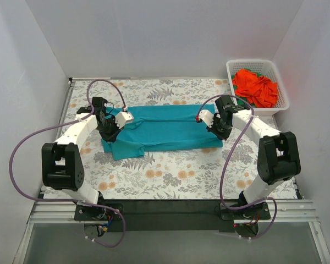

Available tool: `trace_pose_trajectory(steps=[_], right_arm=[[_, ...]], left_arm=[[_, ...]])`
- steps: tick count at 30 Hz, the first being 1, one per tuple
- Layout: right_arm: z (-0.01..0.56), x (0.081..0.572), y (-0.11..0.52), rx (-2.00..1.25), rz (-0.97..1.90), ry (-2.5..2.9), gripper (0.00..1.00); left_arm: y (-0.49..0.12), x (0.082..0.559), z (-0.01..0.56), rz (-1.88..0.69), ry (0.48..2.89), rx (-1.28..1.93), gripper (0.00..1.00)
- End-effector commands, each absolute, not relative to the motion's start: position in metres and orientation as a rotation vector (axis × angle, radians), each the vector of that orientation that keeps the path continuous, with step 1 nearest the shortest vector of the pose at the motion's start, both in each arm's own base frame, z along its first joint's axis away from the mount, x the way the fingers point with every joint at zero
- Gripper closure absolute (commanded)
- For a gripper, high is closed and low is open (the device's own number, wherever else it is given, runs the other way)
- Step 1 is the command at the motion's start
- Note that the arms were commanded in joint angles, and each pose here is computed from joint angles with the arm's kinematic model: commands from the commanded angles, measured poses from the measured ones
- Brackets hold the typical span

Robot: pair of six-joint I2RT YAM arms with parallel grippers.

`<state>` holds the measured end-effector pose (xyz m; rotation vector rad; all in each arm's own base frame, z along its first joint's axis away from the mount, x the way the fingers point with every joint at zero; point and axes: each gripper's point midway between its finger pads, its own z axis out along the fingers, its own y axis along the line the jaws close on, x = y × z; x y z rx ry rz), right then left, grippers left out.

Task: Fold and stack the t-shirts
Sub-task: Fold the tshirt

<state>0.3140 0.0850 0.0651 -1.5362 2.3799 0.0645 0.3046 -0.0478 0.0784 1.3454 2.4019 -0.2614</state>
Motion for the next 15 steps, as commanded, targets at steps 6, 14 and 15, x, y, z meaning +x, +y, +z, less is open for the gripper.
trace_pose_trajectory(steps=[6, 14, 15], right_arm=[[0.071, 0.348, 0.082, -1.547, 0.045, 2.360, 0.99], [0.062, 0.361, 0.083, -1.550, 0.054, 2.379, 0.99], [0.061, 0.362, 0.083, -1.553, 0.054, 2.379, 0.99]], left_arm=[[-0.049, 0.357, 0.089, -0.205, 2.365, 1.317, 1.00], [-0.047, 0.380, 0.079, -0.183, 2.370, 1.337, 1.00], [-0.047, 0.382, 0.078, -0.183, 2.371, 1.340, 1.00]])
